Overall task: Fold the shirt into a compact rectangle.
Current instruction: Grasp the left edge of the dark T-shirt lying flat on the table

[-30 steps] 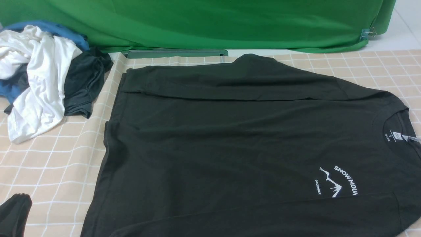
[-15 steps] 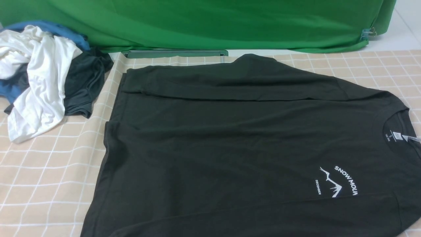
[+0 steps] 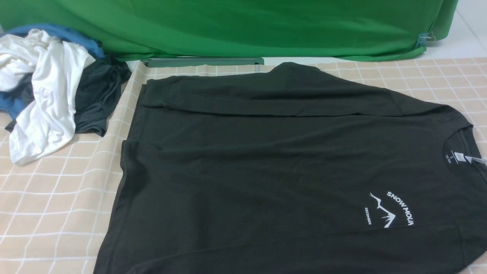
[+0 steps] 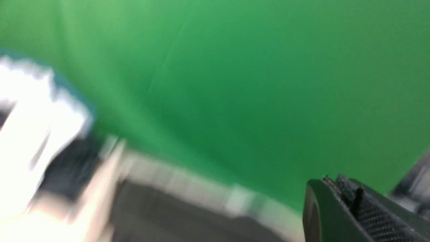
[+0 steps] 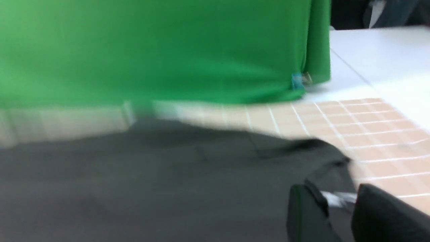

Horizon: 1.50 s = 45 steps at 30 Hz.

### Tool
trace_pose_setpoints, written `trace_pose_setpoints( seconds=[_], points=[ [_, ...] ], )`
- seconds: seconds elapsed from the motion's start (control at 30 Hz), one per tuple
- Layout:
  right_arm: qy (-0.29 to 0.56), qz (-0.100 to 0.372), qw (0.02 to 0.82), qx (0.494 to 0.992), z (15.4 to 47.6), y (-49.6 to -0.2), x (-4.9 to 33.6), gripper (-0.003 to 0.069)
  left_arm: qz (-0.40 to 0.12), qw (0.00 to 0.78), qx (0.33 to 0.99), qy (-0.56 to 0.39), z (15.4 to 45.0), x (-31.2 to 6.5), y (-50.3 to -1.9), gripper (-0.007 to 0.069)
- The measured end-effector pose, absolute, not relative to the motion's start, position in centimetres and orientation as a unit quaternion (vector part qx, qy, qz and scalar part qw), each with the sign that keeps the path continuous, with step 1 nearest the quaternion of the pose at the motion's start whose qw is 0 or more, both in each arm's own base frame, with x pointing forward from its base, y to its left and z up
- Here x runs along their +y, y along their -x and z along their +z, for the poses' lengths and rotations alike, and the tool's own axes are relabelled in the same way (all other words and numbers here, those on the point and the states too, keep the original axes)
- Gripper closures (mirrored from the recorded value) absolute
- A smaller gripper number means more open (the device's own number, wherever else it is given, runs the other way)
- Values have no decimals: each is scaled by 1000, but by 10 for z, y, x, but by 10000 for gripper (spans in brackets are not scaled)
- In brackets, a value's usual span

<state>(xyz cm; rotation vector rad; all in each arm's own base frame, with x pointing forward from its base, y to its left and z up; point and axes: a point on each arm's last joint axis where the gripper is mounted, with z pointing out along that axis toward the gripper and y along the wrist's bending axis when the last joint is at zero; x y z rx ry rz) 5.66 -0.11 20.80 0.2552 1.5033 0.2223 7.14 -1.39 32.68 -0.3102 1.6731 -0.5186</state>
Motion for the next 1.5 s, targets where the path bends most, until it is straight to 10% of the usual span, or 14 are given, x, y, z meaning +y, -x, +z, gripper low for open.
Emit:
trace_pose_setpoints(
  seconds=[0.17,0.4,0.6,0.9,1.27,1.5],
  points=[
    [-221,193,738,608,218,-55,-7,408,-165,371,912,52,297,-26,-121,603],
    [-246,208,762,562,226,-53,-11,416,-141,161,976,-33,244,-36,-161,607],
    [-151,192,749,616,272,-50,1,598,-109,90,984,-110,223,-62,-161,610],
    [46,150,533,832,340,-104,28,620,-43,88,976,-195,202,-73,-174,555],
    [84,175,438,878,320,-141,38,621,-37,43,975,-213,161,-82,-195,207],
    [87,170,446,874,321,-142,38,621,-33,2,974,-222,150,-83,-197,228]
  ],
)
